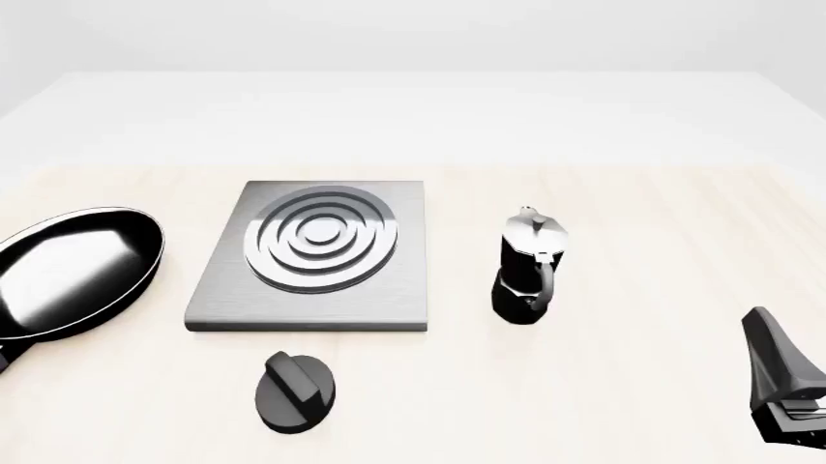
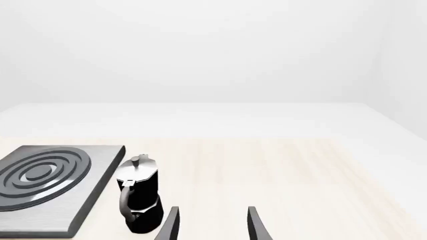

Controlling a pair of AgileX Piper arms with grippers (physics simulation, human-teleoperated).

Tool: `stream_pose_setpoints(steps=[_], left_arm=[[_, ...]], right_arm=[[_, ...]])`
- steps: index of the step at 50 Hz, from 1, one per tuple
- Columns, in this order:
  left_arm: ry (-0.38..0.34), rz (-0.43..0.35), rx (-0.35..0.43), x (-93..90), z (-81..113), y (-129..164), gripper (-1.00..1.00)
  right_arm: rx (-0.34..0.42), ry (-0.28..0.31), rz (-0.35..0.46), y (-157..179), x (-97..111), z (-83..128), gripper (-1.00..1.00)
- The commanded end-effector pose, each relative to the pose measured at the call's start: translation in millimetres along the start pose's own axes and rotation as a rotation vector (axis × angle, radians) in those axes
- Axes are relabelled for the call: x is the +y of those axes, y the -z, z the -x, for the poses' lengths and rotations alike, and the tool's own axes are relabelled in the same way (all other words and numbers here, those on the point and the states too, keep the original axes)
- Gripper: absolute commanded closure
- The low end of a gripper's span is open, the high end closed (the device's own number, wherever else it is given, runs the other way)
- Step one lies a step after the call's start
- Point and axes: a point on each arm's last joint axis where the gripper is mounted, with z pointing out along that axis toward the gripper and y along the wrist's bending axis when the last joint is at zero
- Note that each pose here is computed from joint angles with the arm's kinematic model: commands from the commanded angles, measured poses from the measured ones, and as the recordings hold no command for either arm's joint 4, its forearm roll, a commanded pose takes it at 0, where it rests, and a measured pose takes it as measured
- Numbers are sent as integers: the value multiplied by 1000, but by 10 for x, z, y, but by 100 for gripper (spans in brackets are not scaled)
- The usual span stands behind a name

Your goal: Turn on the stove and put the frying pan on it.

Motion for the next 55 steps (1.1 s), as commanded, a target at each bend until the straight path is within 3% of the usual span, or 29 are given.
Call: stream_pose_setpoints(steps=[1,4,5,19,31,47,55], left_arm=[[-12,-7,10,-24,-35,-95,-100],[-32,3,-17,-63,-3,-53,-100],[-26,6,-16,-48,-2,-59,100],[-32,57,-57,11,47,28,100],[-66,79,-129,93,269,301,100],[-122,142,-284,297,695,874,100],[-167,169,-328,338,789,1020,100]], right_arm=[[0,0,0,0,0,0,-100],[0,0,0,0,0,0,-100],[0,0,0,0,0,0,-100],[0,0,0,0,0,0,-100],[0,0,0,0,0,0,-100],[0,0,0,0,0,0,-100],[0,0,0,0,0,0,-100]])
